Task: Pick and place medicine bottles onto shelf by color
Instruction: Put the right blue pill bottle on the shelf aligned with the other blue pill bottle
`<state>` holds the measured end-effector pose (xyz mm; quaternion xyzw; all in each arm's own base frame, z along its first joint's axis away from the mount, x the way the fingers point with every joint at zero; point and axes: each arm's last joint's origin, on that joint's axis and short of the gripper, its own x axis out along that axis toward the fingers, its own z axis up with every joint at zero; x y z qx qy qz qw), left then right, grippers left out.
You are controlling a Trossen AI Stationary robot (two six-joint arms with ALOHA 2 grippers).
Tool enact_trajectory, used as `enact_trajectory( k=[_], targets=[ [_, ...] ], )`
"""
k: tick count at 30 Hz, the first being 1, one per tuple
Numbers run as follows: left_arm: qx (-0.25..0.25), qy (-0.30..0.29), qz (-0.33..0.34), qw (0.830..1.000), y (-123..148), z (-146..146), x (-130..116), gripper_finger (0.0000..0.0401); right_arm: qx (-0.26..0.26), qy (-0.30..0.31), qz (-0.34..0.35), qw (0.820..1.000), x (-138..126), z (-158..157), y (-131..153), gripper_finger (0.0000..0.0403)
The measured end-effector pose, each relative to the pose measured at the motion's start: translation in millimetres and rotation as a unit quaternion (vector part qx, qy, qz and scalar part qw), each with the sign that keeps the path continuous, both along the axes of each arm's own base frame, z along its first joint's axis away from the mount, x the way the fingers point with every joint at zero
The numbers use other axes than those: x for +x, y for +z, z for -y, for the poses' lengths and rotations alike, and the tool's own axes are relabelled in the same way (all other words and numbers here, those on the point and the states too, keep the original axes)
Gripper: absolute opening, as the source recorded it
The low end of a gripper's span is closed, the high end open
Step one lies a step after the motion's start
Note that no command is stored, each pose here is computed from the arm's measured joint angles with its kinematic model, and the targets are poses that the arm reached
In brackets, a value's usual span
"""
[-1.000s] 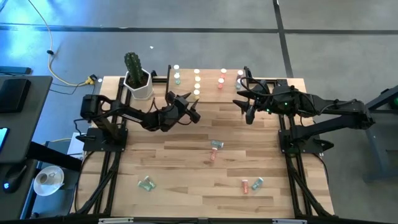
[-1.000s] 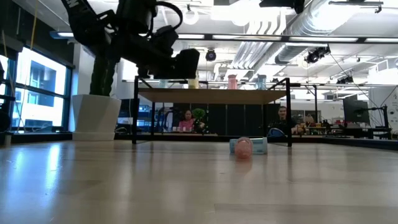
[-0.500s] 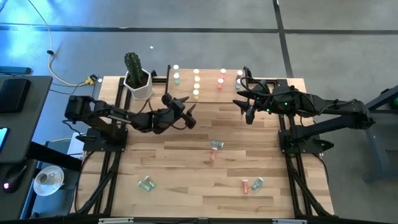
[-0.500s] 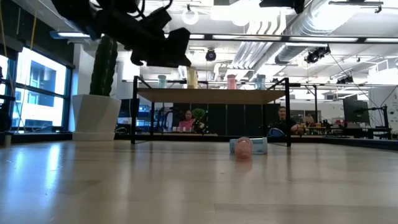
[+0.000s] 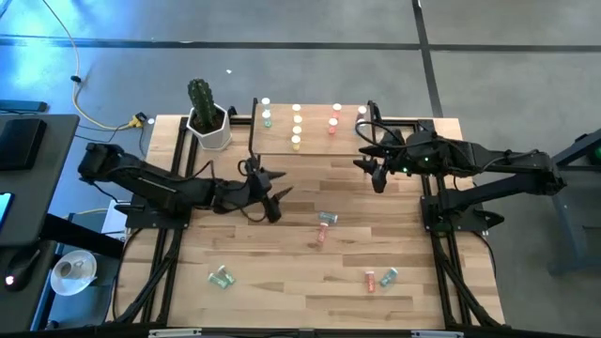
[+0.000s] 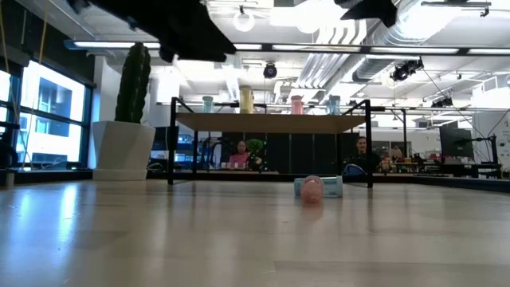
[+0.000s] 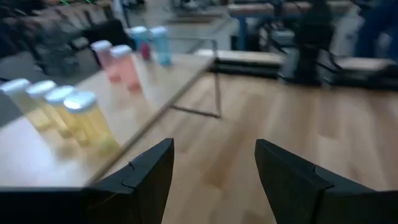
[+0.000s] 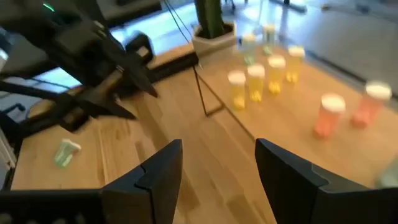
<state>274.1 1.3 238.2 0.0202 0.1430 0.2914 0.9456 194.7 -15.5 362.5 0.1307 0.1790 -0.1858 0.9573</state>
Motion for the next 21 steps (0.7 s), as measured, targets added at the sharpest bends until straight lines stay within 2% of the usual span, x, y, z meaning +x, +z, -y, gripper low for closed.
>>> enact_trajectory(
  k=[11, 21],
  targets=[
    [-0.054, -0.053, -0.055, 0.996, 8, 33, -36, 0.0216, 0.067, -0.028, -0.141, 0.987, 8, -5, -35, 0.0194],
    [-0.062, -0.065, -0.093, 0.992, 2, 43, -44, 0.0216, 0.127, -0.019, -0.234, 0.964, 22, -49, -66, 0.0194]
  ],
)
